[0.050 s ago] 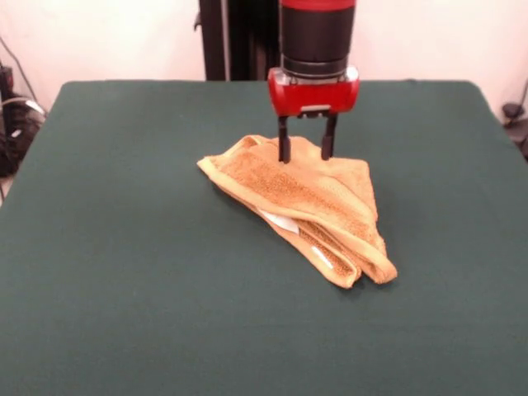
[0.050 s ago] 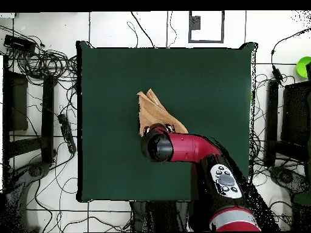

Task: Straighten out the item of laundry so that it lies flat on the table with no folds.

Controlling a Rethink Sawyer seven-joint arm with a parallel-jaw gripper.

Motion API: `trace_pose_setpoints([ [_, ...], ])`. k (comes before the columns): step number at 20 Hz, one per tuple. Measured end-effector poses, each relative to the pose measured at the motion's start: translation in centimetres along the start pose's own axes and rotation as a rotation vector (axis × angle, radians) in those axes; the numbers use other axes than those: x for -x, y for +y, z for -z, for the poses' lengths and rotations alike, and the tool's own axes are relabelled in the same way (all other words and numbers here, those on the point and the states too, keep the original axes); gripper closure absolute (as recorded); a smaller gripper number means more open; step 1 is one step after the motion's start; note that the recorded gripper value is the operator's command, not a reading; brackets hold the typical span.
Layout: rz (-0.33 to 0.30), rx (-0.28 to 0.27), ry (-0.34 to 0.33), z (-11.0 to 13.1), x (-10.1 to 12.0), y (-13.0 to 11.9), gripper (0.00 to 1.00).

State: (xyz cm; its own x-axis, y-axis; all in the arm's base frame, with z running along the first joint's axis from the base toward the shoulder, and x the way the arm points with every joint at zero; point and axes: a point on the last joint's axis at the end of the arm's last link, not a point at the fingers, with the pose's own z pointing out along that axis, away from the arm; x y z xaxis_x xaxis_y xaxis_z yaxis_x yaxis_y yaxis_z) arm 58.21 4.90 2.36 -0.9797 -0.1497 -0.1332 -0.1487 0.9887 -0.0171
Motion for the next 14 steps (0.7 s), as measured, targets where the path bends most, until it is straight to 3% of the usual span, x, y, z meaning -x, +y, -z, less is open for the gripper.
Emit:
trace_pose_setpoints([
  [14, 0.107, -0.017, 0.022, -2.5, -3.2, -1.2, 0.0],
])
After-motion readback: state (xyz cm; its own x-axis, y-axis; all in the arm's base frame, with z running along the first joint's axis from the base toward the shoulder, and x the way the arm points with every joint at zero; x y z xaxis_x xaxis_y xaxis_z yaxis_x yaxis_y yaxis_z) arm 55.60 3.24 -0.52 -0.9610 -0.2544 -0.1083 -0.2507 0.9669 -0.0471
